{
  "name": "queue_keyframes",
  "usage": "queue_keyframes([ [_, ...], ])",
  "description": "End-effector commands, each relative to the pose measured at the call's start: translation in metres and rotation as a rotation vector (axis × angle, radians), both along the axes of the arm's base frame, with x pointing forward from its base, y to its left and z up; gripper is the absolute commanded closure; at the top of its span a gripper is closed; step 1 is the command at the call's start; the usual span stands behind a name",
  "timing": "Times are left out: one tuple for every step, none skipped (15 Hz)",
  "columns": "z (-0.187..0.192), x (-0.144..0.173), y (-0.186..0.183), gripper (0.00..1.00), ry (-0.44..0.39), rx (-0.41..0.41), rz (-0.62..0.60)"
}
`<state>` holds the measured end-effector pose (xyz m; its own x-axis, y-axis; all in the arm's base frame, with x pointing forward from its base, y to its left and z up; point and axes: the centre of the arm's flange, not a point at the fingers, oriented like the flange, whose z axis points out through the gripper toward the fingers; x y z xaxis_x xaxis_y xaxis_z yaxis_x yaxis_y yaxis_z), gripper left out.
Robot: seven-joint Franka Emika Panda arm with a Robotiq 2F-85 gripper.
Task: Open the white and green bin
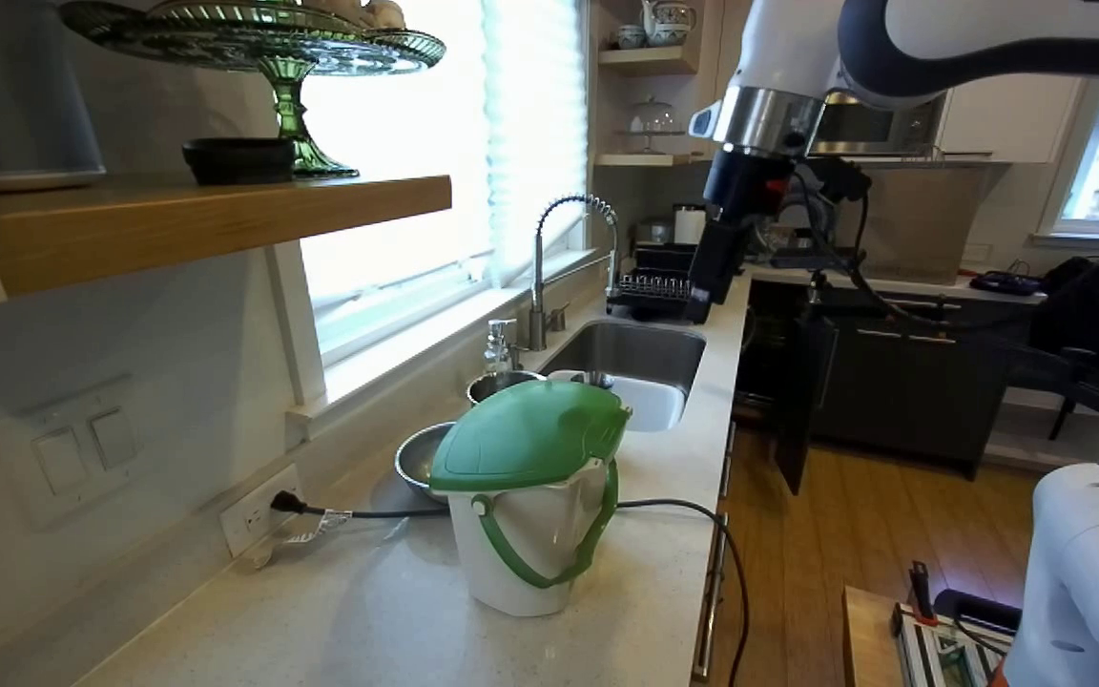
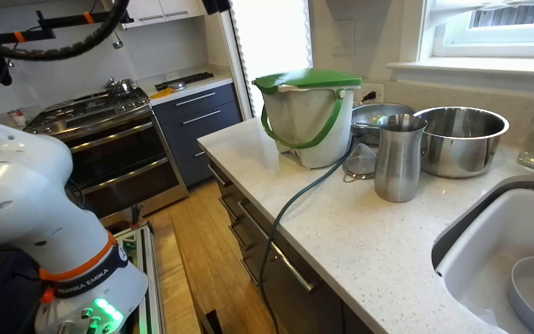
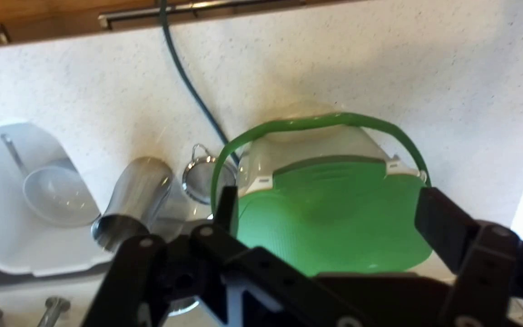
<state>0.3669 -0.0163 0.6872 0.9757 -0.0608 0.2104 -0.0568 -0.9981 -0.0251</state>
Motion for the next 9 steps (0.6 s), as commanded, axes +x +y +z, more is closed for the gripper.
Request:
queue_keyframes([
  [0.022, 0.044, -0.025, 0.0, -0.052, -0.059, 0.117],
  [0.022, 0.055, -0.027, 0.0, -0.048, -0.03, 0.17],
  [0.02, 0.064, -0.029, 0.0, -0.047, -0.021, 0.216],
  [0.016, 0.075, -0.029, 0.0, -0.037, -0.006, 0.262],
  [0.013, 0.085, -0.028, 0.0, -0.027, 0.012, 0.304],
  [0.009, 0.094, -0.027, 0.0, -0.019, 0.03, 0.343],
  [0.008, 0.101, -0.026, 0.0, 0.011, 0.045, 0.374],
  [0.001, 0.079, -0.023, 0.0, -0.027, 0.011, 0.307],
  [-0.002, 0.087, -0.023, 0.0, -0.02, 0.013, 0.316],
])
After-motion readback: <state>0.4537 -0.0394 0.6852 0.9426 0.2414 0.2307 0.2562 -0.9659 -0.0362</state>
